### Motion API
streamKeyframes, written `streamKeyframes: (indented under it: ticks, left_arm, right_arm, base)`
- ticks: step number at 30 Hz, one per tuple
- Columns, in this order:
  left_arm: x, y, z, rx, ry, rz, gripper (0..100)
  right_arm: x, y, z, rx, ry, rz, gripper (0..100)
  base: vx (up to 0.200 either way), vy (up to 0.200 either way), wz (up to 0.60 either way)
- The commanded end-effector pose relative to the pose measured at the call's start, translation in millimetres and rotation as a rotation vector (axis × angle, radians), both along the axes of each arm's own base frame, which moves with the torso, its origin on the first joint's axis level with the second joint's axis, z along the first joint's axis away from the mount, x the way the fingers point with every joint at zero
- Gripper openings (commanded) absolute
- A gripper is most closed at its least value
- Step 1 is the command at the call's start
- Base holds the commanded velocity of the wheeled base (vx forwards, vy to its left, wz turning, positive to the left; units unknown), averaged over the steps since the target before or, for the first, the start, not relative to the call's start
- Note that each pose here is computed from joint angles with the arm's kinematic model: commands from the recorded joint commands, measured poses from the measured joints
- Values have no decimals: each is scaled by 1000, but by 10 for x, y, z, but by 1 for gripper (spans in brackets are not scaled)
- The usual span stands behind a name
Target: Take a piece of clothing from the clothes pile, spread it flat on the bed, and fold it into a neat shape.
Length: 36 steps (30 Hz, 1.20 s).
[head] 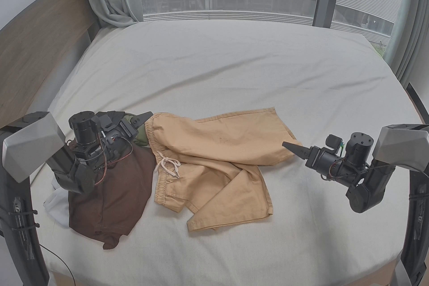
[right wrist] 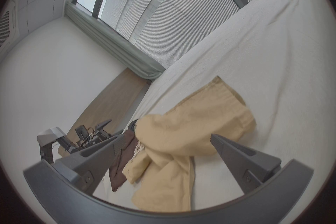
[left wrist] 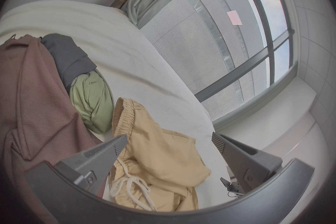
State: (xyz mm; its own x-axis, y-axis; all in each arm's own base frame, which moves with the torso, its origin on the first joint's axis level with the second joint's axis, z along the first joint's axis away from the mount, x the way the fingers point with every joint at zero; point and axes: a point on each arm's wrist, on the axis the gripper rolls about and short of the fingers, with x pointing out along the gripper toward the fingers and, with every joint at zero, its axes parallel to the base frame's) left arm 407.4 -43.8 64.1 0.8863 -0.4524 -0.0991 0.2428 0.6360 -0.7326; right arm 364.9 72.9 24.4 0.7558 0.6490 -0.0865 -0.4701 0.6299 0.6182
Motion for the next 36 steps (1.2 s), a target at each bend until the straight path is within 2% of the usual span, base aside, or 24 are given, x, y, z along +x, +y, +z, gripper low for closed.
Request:
streamKeyframes:
  ticks: [1, 7, 14, 36]
  left_arm:
    - [-212, 0, 15, 26, -12, -24, 100]
    - [-535, 0, -182, 33, 0, -118, 100]
    - [-599, 11, -348, 99, 5, -151, 100]
    - [-750, -32, -484, 148, 59, -181, 100]
  right_arm:
    - [-225, 93, -15, -36, 39, 40, 100]
    - [-470, 63, -261, -106, 142, 60, 100]
    - [-557, 49, -443, -126, 217, 65, 100]
    - [-635, 236, -655, -146, 282, 130, 100]
  base:
    - [0, 0, 0]
    - [0, 0, 0]
    - [0, 0, 0]
    - [0, 0, 0]
